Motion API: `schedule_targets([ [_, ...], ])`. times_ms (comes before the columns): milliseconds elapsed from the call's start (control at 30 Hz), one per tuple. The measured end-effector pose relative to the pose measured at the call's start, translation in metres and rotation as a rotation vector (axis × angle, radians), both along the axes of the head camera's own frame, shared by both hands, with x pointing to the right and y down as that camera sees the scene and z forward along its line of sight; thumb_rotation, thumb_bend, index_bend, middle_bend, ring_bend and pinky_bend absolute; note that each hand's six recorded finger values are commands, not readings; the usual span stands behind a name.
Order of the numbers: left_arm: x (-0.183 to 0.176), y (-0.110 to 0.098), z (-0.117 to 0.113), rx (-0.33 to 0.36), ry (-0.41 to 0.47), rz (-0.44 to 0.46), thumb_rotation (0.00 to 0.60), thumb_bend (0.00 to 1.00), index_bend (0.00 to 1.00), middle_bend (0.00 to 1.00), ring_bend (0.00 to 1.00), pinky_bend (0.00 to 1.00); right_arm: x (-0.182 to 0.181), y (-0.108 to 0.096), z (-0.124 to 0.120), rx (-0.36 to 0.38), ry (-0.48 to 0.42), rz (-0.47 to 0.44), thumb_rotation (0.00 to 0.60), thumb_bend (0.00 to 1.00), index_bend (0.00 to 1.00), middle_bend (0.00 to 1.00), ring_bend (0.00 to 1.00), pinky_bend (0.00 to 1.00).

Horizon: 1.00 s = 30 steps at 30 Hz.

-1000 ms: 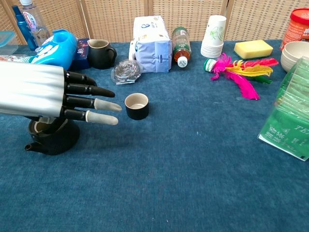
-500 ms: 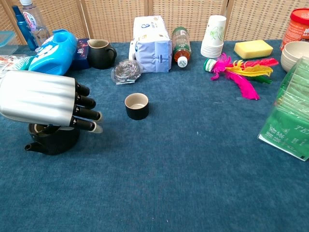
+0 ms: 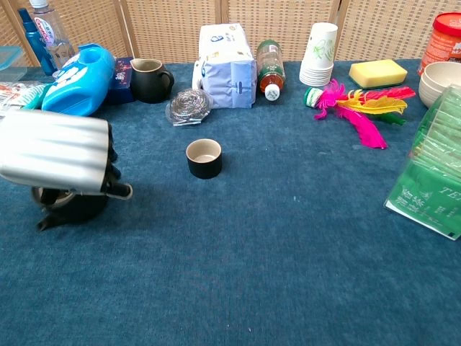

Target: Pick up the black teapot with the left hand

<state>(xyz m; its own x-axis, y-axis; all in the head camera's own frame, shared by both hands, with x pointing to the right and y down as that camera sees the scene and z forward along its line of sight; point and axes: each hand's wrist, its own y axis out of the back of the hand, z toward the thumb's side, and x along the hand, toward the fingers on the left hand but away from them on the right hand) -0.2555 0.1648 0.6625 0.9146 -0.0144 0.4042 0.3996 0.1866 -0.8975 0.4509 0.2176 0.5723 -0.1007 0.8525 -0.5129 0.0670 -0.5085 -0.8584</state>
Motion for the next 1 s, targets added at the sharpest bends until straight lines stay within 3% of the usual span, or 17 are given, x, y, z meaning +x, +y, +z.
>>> schedule_targets([
  [533,-0.024,-0.026,-0.021,-0.028,0.070,-0.330,0.600,0.75,0.77,0.91,0.97,1.00,-0.004,0.003,0.004,-0.024,0.001,-0.009,0.600,0.00,0.00,0.00,0.00,0.00],
  [733,-0.032,-0.046,-0.032,-0.055,0.135,-0.550,0.600,0.75,0.77,0.92,0.98,1.00,-0.005,0.004,0.005,-0.030,0.005,-0.013,0.600,0.00,0.00,0.00,0.00,0.00],
  [1000,-0.049,-0.077,-0.032,-0.119,0.223,-0.928,0.600,0.75,0.78,0.92,0.98,1.00,-0.006,0.005,0.006,-0.040,0.009,-0.020,0.600,0.00,0.00,0.00,0.00,0.00],
])
